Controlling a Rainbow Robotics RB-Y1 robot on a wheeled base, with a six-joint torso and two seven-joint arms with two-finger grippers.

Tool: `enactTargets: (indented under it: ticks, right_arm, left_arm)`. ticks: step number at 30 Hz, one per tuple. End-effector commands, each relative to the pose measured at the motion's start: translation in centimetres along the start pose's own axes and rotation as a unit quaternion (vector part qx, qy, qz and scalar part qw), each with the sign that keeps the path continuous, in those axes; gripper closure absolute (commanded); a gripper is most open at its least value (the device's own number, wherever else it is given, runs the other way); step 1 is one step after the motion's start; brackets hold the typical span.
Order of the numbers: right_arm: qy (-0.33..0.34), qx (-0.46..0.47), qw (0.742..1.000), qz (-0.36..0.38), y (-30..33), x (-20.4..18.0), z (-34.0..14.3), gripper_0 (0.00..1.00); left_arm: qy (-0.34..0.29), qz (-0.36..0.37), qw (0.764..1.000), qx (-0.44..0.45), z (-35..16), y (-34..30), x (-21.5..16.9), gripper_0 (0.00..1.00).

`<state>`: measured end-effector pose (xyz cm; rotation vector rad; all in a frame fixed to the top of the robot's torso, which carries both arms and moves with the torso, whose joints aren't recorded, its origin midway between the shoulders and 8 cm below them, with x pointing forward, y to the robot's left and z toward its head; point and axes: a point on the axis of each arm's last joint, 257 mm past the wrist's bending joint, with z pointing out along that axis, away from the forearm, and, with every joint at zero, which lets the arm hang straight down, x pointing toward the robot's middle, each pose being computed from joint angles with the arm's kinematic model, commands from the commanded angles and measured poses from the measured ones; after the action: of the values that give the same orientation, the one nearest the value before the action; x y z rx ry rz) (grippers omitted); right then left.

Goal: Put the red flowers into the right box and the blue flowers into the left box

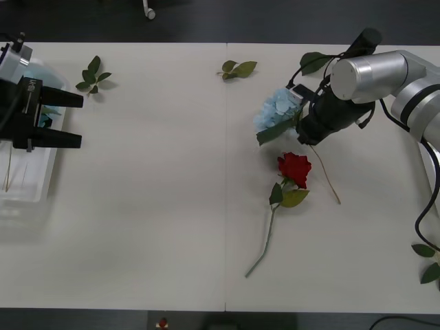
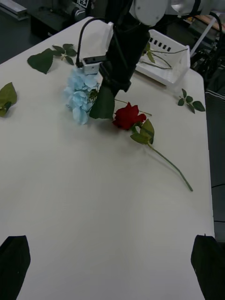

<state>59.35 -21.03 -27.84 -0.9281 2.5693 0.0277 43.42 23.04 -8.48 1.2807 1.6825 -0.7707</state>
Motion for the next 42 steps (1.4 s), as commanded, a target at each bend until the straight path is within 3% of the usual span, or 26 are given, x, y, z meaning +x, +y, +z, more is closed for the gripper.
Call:
enactTargets:
  ticks: [1, 2, 12, 15, 20, 32, 42]
  right_arm:
    - [-0.006, 0.001, 1.0, -0.019, 0.4, -0.8, 0.0, 0.95]
    - [-0.006, 0.001, 1.0, -0.02, 0.4, -0.9, 0.0, 1.0]
    - [-0.02, -0.019, 1.0, 0.01, -0.6, -0.8, -1.6, 1.0]
    - [-0.05, -0.065, 0.995, 0.056, -1.3, -1.4, -4.6, 1.0]
    - [-0.12, -0.13, 0.982, 0.071, -1.9, -3.0, -9.1, 1.0]
    - [-0.341, -0.257, 0.903, 0.043, -0.4, -10.6, -20.5, 1.0]
    - [-0.429, -0.332, 0.84, 0.009, 5.6, -16.0, -25.9, 1.0]
  left_arm:
    - [-0.002, 0.033, 0.999, -0.009, 0.5, -0.1, -2.3, 0.0]
    - [-0.003, 0.037, 0.999, -0.01, 0.7, -0.1, -2.5, 0.0]
    - [0.015, 0.057, 0.998, -0.019, 0.7, 0.5, -2.7, 0.0]
    - [0.016, 0.057, 0.998, -0.02, 0.7, 0.5, -2.6, 0.0]
    - [0.018, 0.057, 0.998, -0.021, 0.6, 0.6, -2.6, 0.0]
    - [0.02, 0.046, 0.999, -0.021, 0.2, 0.9, -2.0, 0.0]
    - [0.019, 0.025, 0.999, -0.011, -1.2, 0.8, -1.2, 0.0]
